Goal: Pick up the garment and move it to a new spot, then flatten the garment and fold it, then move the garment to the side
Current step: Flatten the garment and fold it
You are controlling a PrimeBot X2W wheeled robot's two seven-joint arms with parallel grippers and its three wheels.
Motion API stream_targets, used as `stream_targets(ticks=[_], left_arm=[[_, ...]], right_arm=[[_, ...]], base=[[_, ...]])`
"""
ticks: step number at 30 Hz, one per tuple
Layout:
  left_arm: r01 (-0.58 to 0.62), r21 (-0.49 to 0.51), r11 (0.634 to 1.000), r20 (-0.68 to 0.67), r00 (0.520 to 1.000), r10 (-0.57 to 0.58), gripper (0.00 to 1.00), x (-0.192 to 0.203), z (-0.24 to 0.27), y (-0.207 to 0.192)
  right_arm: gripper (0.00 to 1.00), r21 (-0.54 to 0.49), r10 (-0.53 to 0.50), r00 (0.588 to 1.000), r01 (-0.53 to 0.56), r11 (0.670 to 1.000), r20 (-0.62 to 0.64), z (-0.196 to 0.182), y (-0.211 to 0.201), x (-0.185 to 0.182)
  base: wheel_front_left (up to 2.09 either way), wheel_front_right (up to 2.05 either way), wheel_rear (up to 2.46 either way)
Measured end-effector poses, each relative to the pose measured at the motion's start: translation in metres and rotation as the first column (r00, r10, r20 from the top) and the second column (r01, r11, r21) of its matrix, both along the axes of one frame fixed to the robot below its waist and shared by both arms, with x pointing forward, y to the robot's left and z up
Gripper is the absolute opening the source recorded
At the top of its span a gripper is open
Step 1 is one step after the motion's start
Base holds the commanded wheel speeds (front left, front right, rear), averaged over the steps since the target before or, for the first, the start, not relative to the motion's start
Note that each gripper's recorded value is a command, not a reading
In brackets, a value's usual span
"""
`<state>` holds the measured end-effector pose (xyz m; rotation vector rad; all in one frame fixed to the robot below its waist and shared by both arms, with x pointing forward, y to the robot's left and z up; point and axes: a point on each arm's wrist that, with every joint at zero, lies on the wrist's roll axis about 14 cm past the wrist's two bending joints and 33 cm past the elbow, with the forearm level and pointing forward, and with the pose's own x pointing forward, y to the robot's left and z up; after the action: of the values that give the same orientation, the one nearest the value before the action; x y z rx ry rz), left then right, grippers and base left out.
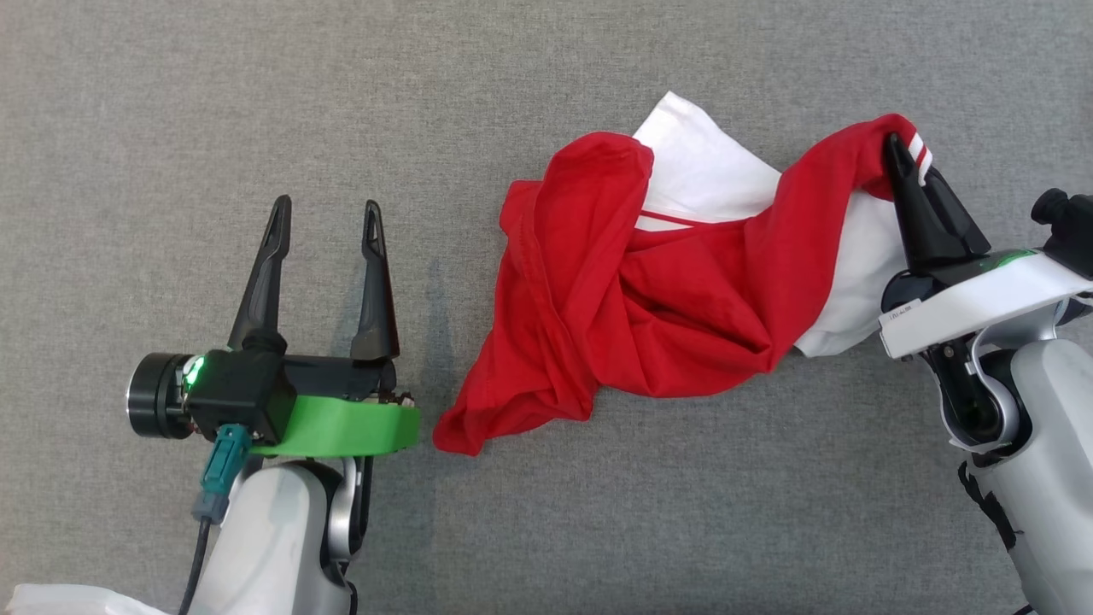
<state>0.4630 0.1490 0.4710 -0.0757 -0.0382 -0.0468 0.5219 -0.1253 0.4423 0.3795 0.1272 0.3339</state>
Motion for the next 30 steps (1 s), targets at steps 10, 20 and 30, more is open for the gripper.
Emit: stream_targets(ticks=[10,20,30], left_arm=[[0.002,-0.005,1.000,0.005,1.000,-0.002,1.00,0.001,0.002,-0.002],[0.022,0.006,1.000,0.014,1.000,-0.022,1.00,-0.001,0.006,-0.009],[0.039,0.030,0.999,-0.007,0.999,-0.039,1.00,-0.019,0.005,-0.010]], right_arm=[[1.00,-0.062,-0.024,0.999,0.026,0.998,0.037,-0.004,-0.014,-0.001],[1.00,-0.187,-0.099,0.977,0.135,0.973,0.190,0.038,-0.055,-0.029],[1.00,-0.212,-0.166,0.964,0.210,0.955,0.207,0.051,-0.073,-0.091]], base=[[0.00,0.00,0.00],[0.00,0.00,0.00],[0.00,0.00,0.00]])
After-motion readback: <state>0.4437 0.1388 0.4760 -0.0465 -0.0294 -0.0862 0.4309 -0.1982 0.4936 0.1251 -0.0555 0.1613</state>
